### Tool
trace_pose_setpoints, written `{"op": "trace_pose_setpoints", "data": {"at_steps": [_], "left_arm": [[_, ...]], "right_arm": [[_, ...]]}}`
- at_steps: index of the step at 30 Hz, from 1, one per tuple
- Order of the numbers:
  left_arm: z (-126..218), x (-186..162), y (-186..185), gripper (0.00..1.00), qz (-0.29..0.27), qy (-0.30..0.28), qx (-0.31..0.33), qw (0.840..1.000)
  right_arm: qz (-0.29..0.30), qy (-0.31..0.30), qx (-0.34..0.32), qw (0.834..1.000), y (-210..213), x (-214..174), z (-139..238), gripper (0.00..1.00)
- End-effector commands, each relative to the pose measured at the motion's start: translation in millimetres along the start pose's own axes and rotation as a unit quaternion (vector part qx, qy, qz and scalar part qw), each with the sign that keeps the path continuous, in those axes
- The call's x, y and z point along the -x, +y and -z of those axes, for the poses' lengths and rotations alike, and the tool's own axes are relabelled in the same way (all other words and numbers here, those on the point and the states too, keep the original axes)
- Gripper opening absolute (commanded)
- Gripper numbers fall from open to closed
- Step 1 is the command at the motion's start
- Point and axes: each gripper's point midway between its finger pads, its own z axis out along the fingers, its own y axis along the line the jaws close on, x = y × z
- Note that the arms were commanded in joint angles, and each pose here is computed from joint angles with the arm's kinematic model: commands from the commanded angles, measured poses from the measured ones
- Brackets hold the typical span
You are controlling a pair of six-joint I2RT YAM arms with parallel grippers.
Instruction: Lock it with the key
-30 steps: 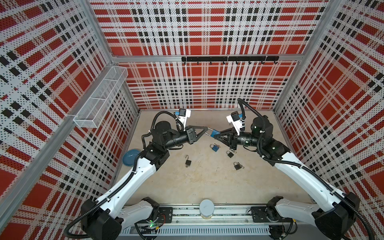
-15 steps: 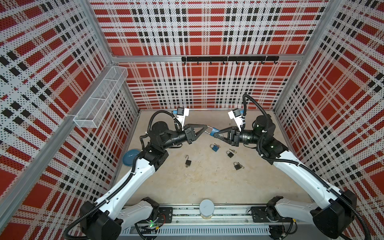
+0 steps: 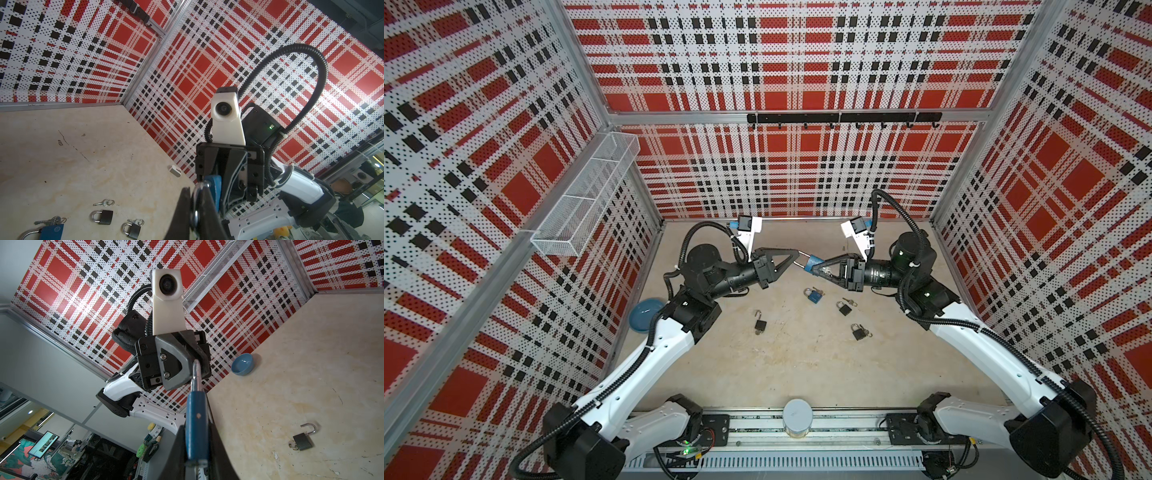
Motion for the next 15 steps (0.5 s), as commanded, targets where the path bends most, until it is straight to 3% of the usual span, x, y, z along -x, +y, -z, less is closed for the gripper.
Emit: {"op": "trace_pose_setpoints", "data": {"at_steps": [1,15], "left_arm": [[-7,-39,27,0.0,0.04,0.049,0.039,0.997],[-9,-55,21,0.0,0.053,0.055,0.042,0.996]], "right_arm": [[0.108,-0.024,0.082,0.99,56,19,4,0.0],[0.106,-0.028,0.058,0.992,45,21,1,0.0]]}}
